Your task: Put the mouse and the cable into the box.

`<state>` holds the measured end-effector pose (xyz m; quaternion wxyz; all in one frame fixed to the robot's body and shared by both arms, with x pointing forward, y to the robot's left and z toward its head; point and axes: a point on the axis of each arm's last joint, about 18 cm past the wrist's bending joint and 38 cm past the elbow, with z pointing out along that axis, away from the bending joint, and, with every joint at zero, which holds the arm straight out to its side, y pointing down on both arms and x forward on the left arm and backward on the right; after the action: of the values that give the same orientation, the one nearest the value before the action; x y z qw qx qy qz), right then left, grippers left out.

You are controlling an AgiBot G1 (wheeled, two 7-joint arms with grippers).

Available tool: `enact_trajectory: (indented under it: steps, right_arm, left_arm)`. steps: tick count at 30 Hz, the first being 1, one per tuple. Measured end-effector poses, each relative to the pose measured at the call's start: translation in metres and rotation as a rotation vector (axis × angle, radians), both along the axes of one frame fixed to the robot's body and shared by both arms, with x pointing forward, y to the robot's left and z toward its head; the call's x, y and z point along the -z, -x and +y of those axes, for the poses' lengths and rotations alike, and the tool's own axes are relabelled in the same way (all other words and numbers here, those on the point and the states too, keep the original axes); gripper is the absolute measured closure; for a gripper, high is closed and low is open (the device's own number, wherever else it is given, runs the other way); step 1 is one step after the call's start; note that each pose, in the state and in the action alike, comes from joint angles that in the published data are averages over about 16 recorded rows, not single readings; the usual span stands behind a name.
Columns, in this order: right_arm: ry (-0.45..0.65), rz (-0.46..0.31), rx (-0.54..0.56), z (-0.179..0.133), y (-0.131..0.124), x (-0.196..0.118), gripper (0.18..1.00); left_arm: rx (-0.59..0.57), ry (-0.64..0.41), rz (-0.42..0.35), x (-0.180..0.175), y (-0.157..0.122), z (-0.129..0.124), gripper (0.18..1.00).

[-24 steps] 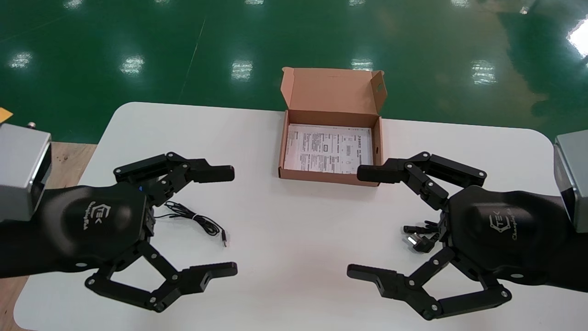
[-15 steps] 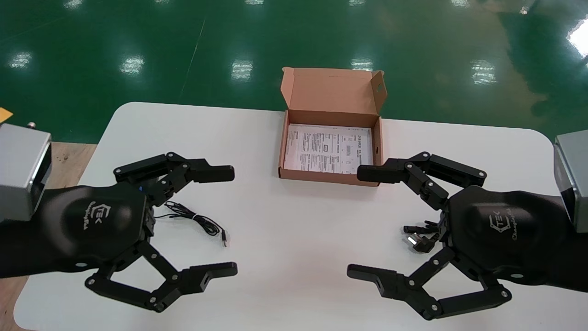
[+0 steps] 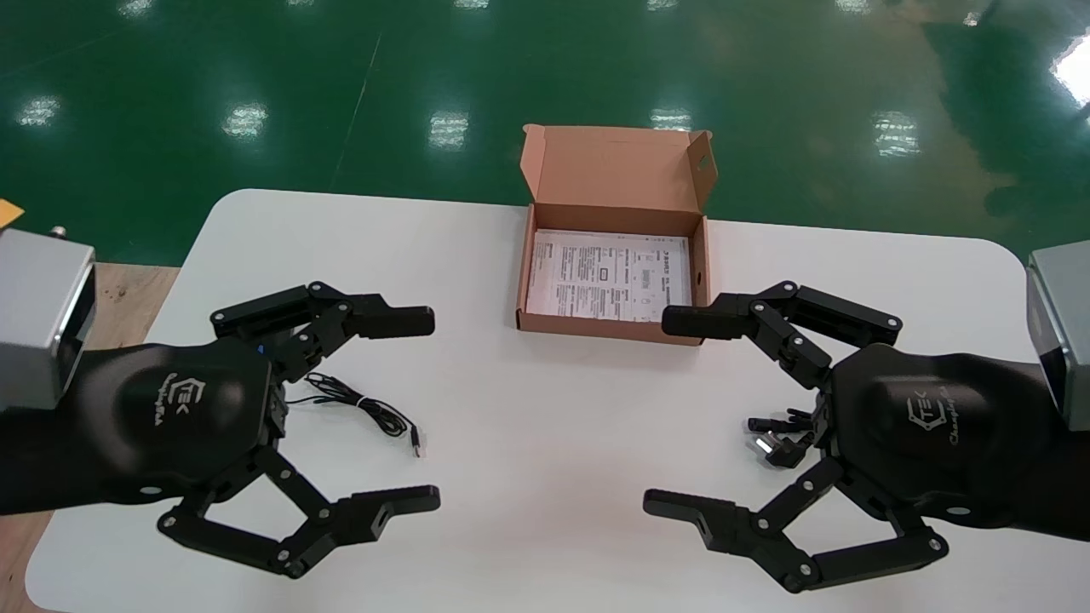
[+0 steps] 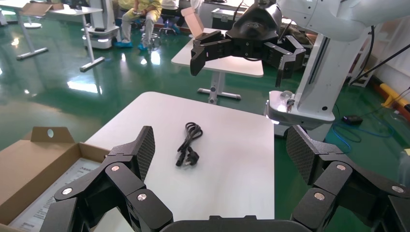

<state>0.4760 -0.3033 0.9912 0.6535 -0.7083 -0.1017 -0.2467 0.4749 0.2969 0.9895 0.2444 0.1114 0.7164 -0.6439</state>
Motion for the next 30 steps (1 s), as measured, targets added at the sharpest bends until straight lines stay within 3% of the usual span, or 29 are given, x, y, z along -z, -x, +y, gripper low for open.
enact_trajectory:
  steps: [6,15,22,30]
  right_arm:
    - [0.098,-0.027,0.043,-0.010,0.000,0.007,0.179]
    - [0.428,-0.140,0.196,-0.052,-0.012,0.026,0.179]
    - [0.643,-0.198,0.322,-0.095,-0.042,0.039,0.179]
    - [0.743,-0.193,0.419,-0.127,-0.087,0.050,0.179]
  left_arm:
    - [-0.004,-0.170,-0.059,0.007,-0.007,-0.011,0.183]
    - [-0.068,-0.564,-0.205,0.017,-0.047,-0.016,0.183]
    - [-0.123,-0.782,-0.272,0.023,-0.092,-0.009,0.183]
    - [-0.150,-0.908,-0.284,0.031,-0.140,-0.005,0.183]
